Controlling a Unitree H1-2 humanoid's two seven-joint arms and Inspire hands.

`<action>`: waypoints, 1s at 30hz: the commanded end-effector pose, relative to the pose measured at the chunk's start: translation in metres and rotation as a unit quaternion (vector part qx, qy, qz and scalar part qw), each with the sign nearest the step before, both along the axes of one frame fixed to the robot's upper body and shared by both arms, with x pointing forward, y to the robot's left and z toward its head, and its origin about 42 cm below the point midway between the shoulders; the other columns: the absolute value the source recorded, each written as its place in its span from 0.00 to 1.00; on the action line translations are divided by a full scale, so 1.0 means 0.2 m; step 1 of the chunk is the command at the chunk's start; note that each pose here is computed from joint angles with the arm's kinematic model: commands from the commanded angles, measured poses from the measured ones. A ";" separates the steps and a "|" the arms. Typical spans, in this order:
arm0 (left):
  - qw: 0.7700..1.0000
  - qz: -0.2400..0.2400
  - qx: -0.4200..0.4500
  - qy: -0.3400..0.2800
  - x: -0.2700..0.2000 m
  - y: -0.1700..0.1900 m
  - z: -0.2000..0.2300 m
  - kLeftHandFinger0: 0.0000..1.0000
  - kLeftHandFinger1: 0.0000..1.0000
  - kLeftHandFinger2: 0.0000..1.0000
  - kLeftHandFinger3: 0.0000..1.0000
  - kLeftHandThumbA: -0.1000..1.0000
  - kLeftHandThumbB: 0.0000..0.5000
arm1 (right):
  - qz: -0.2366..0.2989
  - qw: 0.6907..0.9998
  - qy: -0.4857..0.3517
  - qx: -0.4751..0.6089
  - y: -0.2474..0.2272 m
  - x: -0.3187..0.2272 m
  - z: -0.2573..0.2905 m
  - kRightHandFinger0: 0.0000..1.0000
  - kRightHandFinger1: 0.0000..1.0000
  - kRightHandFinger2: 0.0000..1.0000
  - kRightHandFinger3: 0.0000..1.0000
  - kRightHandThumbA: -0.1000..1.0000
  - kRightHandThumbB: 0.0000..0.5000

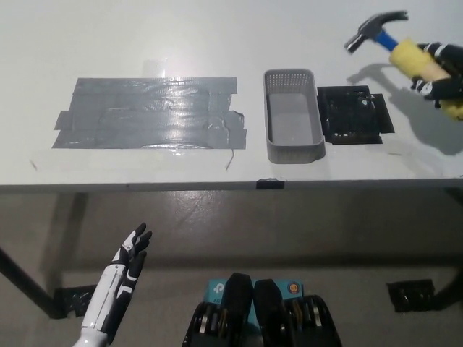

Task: The robot picks the hammer with right hand and hits the black area on the desk and places it back.

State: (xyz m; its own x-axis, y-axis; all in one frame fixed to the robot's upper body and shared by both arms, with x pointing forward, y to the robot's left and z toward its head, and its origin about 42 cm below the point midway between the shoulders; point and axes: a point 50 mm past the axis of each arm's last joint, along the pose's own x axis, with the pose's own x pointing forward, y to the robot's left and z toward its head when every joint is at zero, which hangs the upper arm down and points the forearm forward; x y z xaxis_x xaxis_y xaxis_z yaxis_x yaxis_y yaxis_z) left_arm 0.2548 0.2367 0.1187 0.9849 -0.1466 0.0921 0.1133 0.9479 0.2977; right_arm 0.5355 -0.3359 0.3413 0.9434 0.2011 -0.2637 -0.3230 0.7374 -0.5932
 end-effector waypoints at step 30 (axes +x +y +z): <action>0.999 -0.010 0.005 -0.035 0.02 0.02 0.08 1.00 1.00 1.00 1.00 1.00 0.00 | 0.179 0.893 -0.136 -0.391 0.08 -0.25 -0.54 0.10 0.51 0.78 0.72 0.00 0.35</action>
State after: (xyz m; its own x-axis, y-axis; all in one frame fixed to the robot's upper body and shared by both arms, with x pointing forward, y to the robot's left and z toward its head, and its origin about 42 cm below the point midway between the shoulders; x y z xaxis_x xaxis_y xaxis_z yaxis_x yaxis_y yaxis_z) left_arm 0.2603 0.2367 0.1250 0.9817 -0.1523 0.1143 0.1120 0.9474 0.2997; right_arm 0.4908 -0.3147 0.2346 0.9247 0.2833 -0.2544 -0.3252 0.2401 -0.9147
